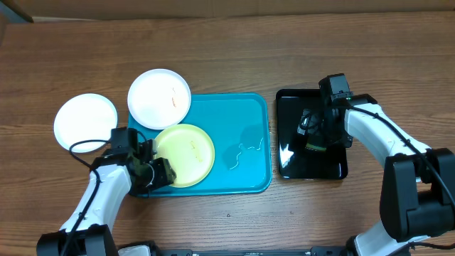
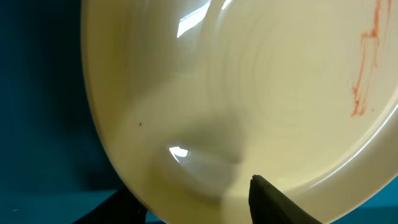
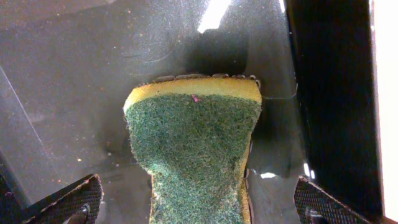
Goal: Clean dirty plates on tray and stack at the side
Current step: 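Reach the left gripper to the yellow plate and grip its rim, then drag the yellow plate toward the blue tray's center with the left gripper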
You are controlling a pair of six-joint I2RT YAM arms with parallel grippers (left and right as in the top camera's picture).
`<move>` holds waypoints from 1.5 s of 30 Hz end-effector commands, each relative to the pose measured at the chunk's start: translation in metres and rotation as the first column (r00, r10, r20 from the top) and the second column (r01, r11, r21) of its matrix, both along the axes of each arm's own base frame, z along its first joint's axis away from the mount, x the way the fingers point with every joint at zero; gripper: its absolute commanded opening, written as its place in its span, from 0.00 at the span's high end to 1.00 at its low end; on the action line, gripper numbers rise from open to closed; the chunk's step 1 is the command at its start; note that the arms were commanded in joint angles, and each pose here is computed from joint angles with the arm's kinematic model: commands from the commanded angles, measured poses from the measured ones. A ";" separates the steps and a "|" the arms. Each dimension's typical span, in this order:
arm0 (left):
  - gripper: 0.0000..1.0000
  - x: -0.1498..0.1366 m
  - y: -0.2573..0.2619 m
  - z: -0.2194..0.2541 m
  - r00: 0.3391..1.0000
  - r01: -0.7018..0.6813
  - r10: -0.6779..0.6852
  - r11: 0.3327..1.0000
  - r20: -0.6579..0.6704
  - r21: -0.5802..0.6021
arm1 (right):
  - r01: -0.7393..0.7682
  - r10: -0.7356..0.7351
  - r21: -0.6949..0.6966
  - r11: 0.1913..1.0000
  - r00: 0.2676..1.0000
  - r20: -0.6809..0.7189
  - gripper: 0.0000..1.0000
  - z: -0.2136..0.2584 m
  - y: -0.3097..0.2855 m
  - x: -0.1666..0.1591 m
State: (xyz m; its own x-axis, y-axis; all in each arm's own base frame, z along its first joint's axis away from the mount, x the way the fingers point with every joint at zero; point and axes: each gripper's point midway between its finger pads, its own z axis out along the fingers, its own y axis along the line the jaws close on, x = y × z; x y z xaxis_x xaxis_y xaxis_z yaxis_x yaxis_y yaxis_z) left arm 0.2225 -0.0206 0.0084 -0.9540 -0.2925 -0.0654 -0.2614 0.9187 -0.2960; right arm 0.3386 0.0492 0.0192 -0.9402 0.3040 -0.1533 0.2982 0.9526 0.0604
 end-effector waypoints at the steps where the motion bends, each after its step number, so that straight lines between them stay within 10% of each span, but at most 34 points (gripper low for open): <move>1: 0.46 0.001 -0.025 0.004 0.993 0.109 -0.106 0.992 0.042 -0.069 | 0.005 -0.005 -0.011 1.000 1.000 -0.006 0.00 -0.004 -0.003 -0.001; 14: 0.43 0.012 -0.092 0.014 0.912 0.385 -0.370 0.921 0.179 -0.057 | 0.005 -0.005 -0.011 1.000 1.000 -0.006 0.00 -0.004 -0.003 -0.001; 28: 0.37 0.044 -0.057 0.058 0.996 0.027 -0.036 0.995 0.087 0.098 | 0.005 -0.005 -0.011 1.000 1.000 -0.006 0.00 -0.004 -0.003 -0.001; 45: 0.70 0.046 -0.038 0.026 0.987 -0.102 0.079 0.981 0.138 0.167 | 0.005 -0.005 -0.011 1.000 1.000 -0.006 0.00 -0.004 -0.003 -0.001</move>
